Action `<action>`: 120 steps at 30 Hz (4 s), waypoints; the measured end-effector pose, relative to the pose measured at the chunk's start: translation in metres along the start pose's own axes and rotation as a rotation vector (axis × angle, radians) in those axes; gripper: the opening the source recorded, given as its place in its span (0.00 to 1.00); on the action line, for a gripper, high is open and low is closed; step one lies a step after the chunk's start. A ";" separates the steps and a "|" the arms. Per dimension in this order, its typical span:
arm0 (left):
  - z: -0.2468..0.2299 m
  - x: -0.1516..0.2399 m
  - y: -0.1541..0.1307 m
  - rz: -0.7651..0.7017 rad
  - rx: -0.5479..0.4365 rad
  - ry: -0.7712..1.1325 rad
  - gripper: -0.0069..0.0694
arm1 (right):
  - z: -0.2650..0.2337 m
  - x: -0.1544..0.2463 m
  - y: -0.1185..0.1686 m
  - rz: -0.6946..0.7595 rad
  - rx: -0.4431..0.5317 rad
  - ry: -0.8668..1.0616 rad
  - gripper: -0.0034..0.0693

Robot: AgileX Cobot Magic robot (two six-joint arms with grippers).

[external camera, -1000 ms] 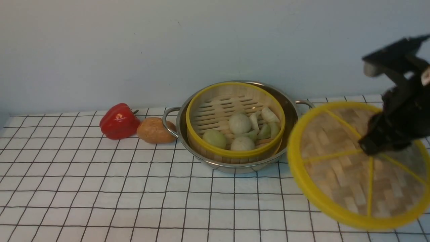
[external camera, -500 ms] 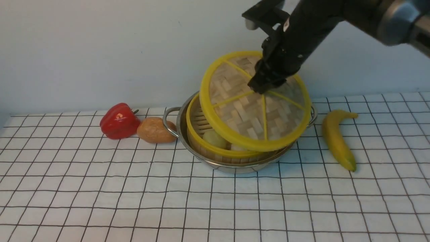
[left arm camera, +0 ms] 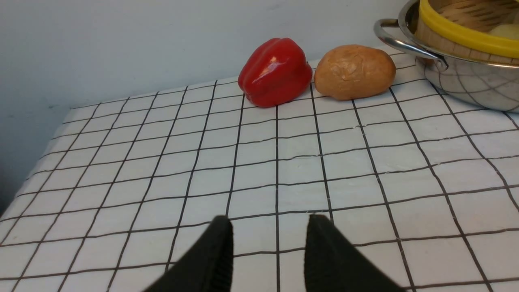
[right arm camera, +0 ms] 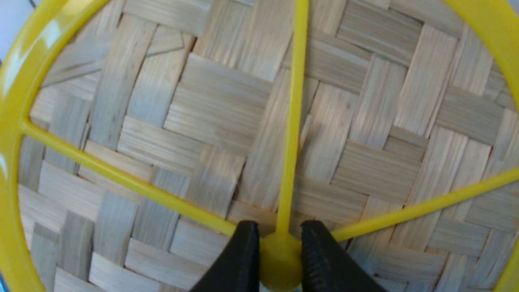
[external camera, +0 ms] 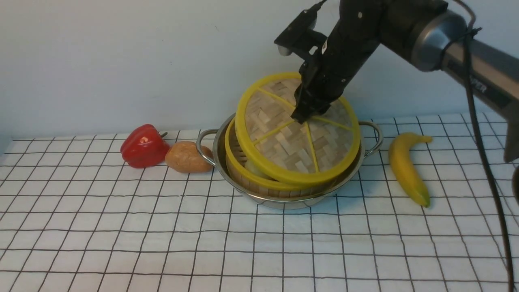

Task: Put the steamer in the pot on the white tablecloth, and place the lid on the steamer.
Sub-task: 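Place the bamboo steamer lid onto the steamer basket in the pot with the right gripper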

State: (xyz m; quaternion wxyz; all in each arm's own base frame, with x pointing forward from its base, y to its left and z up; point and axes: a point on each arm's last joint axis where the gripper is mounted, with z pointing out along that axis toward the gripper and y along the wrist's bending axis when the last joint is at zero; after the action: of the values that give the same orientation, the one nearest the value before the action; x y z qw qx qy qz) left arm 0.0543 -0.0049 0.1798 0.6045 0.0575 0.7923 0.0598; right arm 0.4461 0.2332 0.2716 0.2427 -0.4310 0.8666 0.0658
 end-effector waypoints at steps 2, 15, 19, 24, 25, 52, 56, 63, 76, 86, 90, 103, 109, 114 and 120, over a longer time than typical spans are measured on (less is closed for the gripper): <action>0.000 0.000 0.000 0.000 0.000 0.000 0.41 | 0.002 0.000 0.001 -0.017 -0.008 -0.001 0.25; 0.000 0.000 0.000 0.000 0.000 0.000 0.41 | 0.008 -0.005 0.003 -0.140 0.007 -0.038 0.25; 0.000 0.000 0.000 0.000 0.000 0.000 0.41 | 0.014 -0.009 0.012 -0.168 -0.007 -0.052 0.25; 0.000 0.000 0.000 0.000 0.000 0.000 0.41 | 0.028 -0.010 0.018 -0.192 -0.019 -0.057 0.25; 0.000 0.000 0.000 0.000 0.000 0.000 0.41 | 0.031 -0.010 0.017 -0.198 -0.014 -0.064 0.25; 0.000 0.000 0.000 0.000 0.000 0.000 0.41 | 0.035 -0.001 -0.012 -0.118 -0.008 -0.117 0.25; 0.000 0.000 0.000 0.000 0.000 0.000 0.41 | 0.036 0.002 -0.019 -0.110 -0.014 -0.118 0.25; 0.000 0.000 0.000 0.000 0.000 0.000 0.41 | 0.043 0.003 -0.015 -0.098 -0.064 -0.124 0.25; 0.000 0.000 0.000 0.000 0.000 0.000 0.41 | 0.044 0.003 -0.013 -0.108 -0.086 -0.129 0.25; 0.000 0.000 0.000 0.000 0.000 0.000 0.41 | 0.047 0.001 -0.009 -0.175 -0.062 -0.116 0.25; 0.000 0.000 0.000 0.000 0.000 0.000 0.41 | 0.047 -0.001 -0.007 -0.190 -0.055 -0.121 0.25; 0.000 0.000 0.000 0.000 0.000 0.000 0.41 | 0.041 -0.011 -0.001 -0.207 -0.080 -0.140 0.25; 0.000 0.000 0.000 0.000 0.000 0.000 0.41 | 0.041 -0.012 0.003 -0.216 -0.087 -0.135 0.25; 0.000 0.000 0.000 0.000 0.000 0.000 0.41 | 0.041 -0.012 0.000 -0.228 -0.060 -0.133 0.25; 0.000 0.000 0.000 0.000 0.000 0.000 0.41 | 0.041 -0.010 -0.004 -0.216 -0.052 -0.135 0.25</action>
State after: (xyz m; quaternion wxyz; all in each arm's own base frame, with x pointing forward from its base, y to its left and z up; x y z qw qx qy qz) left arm 0.0543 -0.0049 0.1798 0.6045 0.0575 0.7923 0.0598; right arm 0.4697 0.2512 0.2413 0.2946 -0.5226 0.7949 0.0906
